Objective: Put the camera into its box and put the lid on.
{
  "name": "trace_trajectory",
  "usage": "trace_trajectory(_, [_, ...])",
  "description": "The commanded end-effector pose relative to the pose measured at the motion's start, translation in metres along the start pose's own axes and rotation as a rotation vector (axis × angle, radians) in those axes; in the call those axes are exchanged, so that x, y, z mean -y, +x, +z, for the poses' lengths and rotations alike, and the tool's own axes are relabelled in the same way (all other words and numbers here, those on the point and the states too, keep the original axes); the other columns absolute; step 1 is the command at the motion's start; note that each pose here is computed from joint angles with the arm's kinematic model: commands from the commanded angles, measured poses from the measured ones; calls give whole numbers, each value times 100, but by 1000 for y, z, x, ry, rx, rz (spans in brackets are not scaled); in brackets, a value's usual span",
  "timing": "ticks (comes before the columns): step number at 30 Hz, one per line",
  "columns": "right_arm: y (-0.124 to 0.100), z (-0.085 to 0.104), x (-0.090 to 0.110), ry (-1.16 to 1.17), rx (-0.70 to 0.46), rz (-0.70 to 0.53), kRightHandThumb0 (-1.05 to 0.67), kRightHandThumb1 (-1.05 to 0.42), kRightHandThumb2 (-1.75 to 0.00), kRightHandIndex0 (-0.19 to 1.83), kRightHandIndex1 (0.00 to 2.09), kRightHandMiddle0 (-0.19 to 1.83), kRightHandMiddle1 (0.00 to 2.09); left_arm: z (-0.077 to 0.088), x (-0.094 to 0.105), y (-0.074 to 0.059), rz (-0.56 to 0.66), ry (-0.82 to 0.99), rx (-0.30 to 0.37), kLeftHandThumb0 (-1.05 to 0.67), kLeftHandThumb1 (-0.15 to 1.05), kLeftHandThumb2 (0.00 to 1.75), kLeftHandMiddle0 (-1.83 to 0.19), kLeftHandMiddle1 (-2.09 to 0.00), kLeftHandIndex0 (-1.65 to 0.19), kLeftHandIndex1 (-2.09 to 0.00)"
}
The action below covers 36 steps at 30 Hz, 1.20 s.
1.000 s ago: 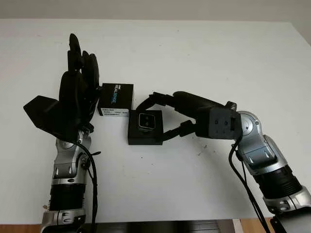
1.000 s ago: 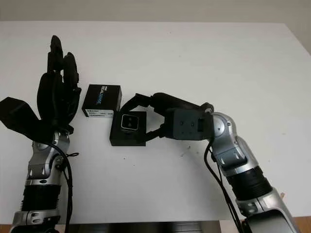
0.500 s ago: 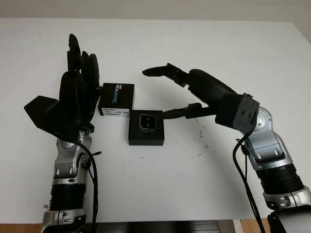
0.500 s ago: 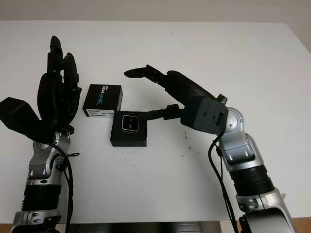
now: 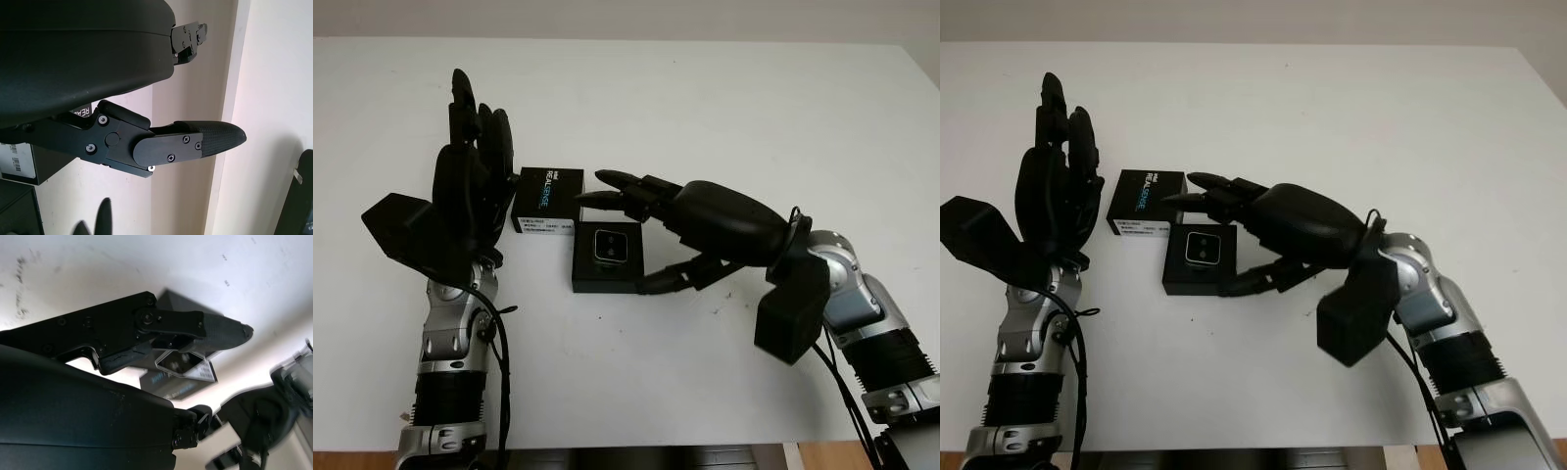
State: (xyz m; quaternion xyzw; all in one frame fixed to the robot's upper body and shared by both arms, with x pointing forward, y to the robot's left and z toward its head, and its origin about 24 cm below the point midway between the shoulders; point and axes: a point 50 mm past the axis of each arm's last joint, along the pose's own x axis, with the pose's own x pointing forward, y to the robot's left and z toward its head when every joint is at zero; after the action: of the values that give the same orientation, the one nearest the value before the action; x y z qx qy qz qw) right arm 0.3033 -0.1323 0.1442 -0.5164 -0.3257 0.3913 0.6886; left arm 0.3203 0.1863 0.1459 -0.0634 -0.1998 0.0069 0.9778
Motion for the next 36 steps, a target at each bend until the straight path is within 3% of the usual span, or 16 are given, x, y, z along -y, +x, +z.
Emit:
trace_trajectory(1, [-3,-2,-4,-29,11,13,-86,-105,-57,-7,4,-8,31,1,0,-3,1,-5,7,-71,105,53,19,0,19,0])
trace_trajectory(16, [-12,-8,-33,-184,-11,222,-92,-105,-59,-11,4,9,17,3,0,-3,-3,6,7,-71,105,56,19,0,19,0])
trace_trajectory(25, [-13,-7,-38,-183,-17,241,-92,-105,-59,-9,5,13,11,3,0,-4,2,7,3,-72,105,55,19,0,19,0])
trace_trajectory(31, [-8,-7,-26,-83,-20,155,-89,-105,-59,-17,2,0,4,5,-2,-4,-1,13,5,-71,105,55,19,0,19,0])
trace_trajectory(36, [-4,-8,3,171,4,-153,-80,-105,-57,-14,5,-2,3,8,-4,-4,16,21,17,-73,105,52,19,0,19,0])
